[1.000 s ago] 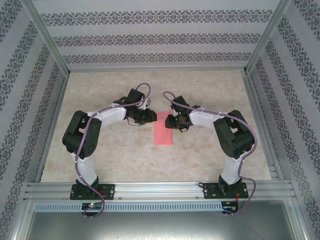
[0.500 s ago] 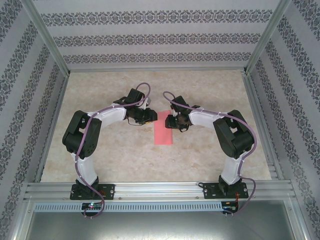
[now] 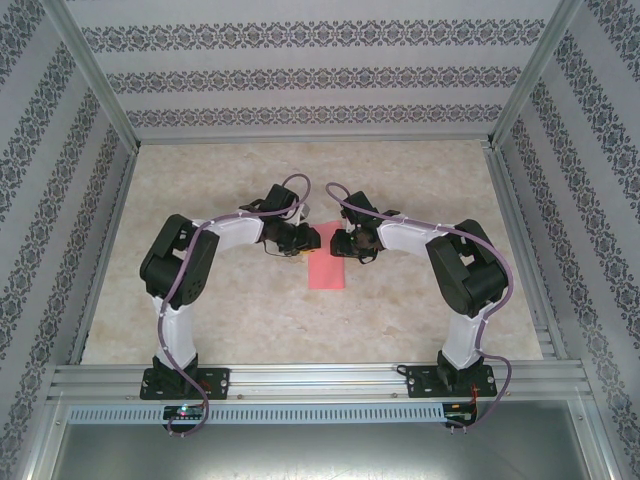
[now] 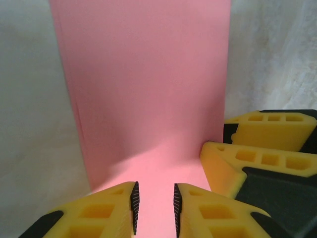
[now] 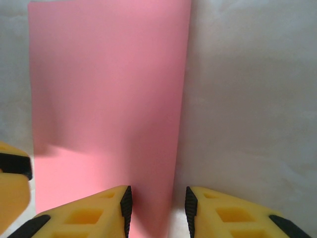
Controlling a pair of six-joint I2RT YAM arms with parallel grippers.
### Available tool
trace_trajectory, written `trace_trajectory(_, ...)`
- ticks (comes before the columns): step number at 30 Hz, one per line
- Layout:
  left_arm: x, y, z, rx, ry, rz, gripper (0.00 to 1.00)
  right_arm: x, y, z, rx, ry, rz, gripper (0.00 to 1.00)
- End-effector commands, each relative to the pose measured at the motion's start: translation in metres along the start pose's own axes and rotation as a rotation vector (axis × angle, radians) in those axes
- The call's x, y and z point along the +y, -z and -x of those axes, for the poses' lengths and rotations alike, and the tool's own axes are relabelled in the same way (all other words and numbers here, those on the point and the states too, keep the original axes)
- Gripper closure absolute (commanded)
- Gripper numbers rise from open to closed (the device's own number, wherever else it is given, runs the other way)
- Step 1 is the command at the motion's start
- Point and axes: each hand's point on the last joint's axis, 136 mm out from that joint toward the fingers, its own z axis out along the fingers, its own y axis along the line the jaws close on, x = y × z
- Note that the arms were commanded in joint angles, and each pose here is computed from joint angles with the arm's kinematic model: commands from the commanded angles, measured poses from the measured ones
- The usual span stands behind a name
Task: Fold a paper plane with a square sheet of paper (pick it up from the middle)
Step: Hold the square sheet of paper at the center of the table.
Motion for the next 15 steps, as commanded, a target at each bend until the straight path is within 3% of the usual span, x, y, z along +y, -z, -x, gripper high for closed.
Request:
trace_trajectory(1,-0.015,-0.006,0.007,-0.008,-0.025,-0.038,0.75,-0.004,-0.013,-0.010,0.035,0.023,-0.028,0.63)
trace_trajectory(15,0.021,-0.022,-0.011,0.050,-0.036,0.094,0.78,-0.004,-0.010,-0.009,0.024,0.021,-0.025,0.62)
